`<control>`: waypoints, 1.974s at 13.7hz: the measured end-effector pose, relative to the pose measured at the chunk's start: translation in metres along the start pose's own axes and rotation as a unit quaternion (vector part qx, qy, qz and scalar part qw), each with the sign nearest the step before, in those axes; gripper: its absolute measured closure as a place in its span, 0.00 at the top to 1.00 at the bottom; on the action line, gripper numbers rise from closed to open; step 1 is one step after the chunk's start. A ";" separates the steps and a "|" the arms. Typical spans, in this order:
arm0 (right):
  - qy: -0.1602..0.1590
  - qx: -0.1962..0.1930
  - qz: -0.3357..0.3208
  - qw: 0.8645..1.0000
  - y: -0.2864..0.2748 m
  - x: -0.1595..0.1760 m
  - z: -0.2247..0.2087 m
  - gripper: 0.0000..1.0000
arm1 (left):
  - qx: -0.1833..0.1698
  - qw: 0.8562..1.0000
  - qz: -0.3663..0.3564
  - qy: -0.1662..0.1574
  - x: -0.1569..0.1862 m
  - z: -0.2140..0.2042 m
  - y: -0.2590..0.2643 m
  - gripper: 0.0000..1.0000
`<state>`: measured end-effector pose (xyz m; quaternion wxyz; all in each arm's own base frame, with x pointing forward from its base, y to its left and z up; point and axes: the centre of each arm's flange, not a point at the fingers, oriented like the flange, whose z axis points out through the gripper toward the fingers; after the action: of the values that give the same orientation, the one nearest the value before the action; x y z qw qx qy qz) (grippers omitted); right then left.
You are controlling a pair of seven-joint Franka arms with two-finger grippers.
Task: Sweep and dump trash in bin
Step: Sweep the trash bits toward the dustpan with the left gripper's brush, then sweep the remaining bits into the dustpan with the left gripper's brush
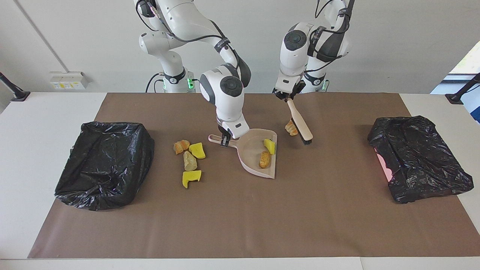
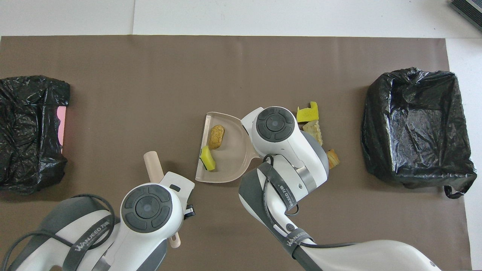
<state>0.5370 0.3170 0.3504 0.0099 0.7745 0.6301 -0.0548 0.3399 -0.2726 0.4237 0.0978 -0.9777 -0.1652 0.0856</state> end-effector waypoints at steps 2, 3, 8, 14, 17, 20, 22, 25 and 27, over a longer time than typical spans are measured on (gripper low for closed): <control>-0.001 0.000 -0.002 1.000 0.000 0.000 0.000 0.32 | 0.016 0.998 -0.055 -0.003 -0.017 0.016 0.000 0.27; -0.002 0.001 -0.008 1.000 -0.001 0.000 0.001 0.32 | 0.025 0.996 -0.089 -0.004 -0.027 0.025 0.001 0.27; -0.022 -0.003 -0.060 0.998 -0.002 -0.002 0.003 0.32 | 0.025 0.979 -0.201 -0.036 -0.056 0.052 0.011 0.27; -0.026 0.001 -0.061 0.998 -0.003 -0.003 0.003 0.32 | -0.058 0.957 -0.279 -0.058 -0.038 0.058 0.037 0.27; -0.026 0.001 -0.061 0.998 -0.004 -0.003 0.003 0.32 | -0.097 0.945 -0.308 -0.062 0.008 0.042 0.048 0.27; -0.030 0.004 -0.056 0.998 -0.004 -0.004 0.003 0.32 | -0.139 0.947 -0.280 -0.074 0.035 0.024 0.070 0.27; -0.042 0.015 -0.036 0.998 -0.009 -0.005 0.001 0.32 | -0.149 0.957 -0.238 -0.068 0.037 0.022 0.078 0.27; -0.049 0.018 -0.018 0.998 -0.016 0.000 -0.001 0.32 | -0.161 0.974 -0.148 -0.063 0.032 0.021 0.083 0.27; -0.049 0.018 -0.014 0.999 -0.017 0.000 -0.001 0.32 | -0.166 0.980 -0.093 -0.056 0.026 0.021 0.087 0.27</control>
<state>0.5204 0.3211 0.3519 0.0259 0.7618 0.6388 -0.1044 0.3863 -0.3406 0.3811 -0.0675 -0.9542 -0.2727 0.1026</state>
